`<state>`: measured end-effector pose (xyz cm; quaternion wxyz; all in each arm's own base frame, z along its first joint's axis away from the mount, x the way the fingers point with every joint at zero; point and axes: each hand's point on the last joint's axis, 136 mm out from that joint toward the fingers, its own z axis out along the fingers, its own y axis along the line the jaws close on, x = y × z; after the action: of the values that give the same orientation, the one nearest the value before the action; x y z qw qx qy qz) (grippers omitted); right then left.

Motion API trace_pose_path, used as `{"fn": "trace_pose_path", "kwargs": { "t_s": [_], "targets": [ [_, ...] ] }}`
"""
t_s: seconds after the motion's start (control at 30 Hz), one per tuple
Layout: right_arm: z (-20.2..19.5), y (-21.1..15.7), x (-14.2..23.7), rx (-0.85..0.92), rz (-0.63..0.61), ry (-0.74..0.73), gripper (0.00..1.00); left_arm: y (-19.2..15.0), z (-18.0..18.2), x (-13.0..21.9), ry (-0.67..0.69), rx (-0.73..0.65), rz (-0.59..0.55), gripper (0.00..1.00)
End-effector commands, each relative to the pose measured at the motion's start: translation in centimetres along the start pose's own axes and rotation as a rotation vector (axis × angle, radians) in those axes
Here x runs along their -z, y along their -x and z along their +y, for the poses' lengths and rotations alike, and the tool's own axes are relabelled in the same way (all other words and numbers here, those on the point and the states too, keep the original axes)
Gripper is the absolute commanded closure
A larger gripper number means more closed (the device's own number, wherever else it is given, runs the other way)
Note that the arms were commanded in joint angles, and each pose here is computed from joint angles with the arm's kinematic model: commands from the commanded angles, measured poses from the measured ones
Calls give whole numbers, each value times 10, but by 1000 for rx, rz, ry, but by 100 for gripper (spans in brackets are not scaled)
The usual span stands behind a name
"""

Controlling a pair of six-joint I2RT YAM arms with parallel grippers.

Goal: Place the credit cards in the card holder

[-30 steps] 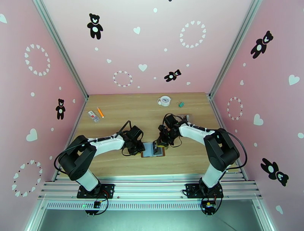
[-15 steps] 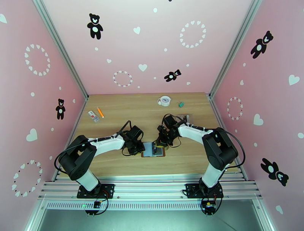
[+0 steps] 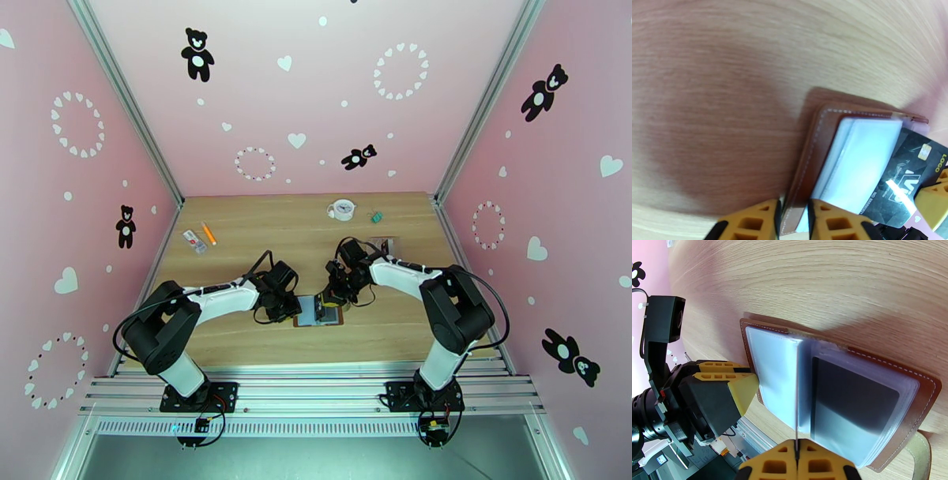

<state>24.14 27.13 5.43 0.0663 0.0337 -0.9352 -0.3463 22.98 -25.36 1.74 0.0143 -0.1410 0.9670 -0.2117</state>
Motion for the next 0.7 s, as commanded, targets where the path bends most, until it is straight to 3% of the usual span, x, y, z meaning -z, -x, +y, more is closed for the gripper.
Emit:
{"fn": "trace_pose_path", "kwargs": {
  "t_s": [0.0, 0.67],
  "targets": [
    [-12, -8, -12, -26, 41, -17, 100, 0, 4, -3, 13, 9, 7, 75],
    [-36, -13, -28, -59, 71, -68, 100, -2, 6, -3, 21, 9, 13, 75]
  ]
}}
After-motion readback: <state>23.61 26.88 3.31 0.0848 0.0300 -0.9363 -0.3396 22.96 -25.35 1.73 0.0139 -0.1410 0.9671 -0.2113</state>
